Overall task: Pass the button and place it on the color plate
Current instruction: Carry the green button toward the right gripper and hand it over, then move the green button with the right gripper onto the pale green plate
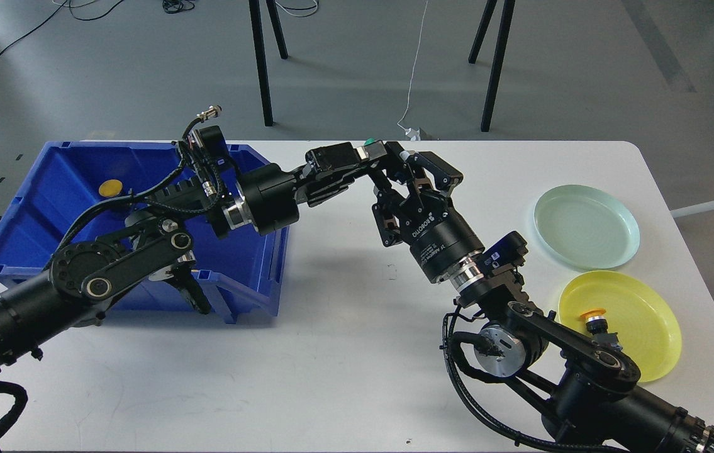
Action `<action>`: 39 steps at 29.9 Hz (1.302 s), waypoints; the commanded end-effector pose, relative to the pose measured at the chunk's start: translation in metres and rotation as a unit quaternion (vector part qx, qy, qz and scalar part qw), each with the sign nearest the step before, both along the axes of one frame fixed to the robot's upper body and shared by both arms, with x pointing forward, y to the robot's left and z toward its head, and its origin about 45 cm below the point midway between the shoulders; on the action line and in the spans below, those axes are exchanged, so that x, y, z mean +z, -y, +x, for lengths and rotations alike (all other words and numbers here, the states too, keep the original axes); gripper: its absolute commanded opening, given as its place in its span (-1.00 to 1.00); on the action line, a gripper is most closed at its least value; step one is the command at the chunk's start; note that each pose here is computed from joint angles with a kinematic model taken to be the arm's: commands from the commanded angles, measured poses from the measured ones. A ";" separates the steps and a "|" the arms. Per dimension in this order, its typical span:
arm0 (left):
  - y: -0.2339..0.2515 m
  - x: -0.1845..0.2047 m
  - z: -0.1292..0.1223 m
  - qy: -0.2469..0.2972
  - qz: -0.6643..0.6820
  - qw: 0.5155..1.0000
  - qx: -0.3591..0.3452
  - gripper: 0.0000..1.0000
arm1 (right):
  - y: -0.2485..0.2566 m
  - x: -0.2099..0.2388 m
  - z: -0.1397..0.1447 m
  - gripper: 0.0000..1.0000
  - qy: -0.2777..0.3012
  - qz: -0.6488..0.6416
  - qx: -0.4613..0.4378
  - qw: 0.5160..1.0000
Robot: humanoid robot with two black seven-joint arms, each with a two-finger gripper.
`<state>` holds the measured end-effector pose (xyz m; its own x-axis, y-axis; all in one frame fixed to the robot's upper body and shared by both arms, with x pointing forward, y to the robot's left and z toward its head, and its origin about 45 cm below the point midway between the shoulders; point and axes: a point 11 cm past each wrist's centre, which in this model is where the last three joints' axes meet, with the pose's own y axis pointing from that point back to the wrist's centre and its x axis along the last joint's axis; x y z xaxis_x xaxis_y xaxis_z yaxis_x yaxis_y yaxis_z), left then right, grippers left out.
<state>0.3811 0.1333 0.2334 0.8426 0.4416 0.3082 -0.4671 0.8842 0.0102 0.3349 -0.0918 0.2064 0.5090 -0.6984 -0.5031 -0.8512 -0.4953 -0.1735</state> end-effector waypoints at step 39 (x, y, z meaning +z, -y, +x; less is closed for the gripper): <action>-0.001 0.001 0.003 -0.009 -0.021 0.999 0.022 0.14 | 0.190 -0.004 0.022 -0.99 0.003 -0.085 -0.205 0.975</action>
<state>0.3841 0.1339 0.2345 0.8272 0.4839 0.2854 -0.5011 0.8653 -0.0147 0.3531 -0.2268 0.2132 0.2804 -0.8518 -0.4425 -0.9588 -0.2272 -0.1703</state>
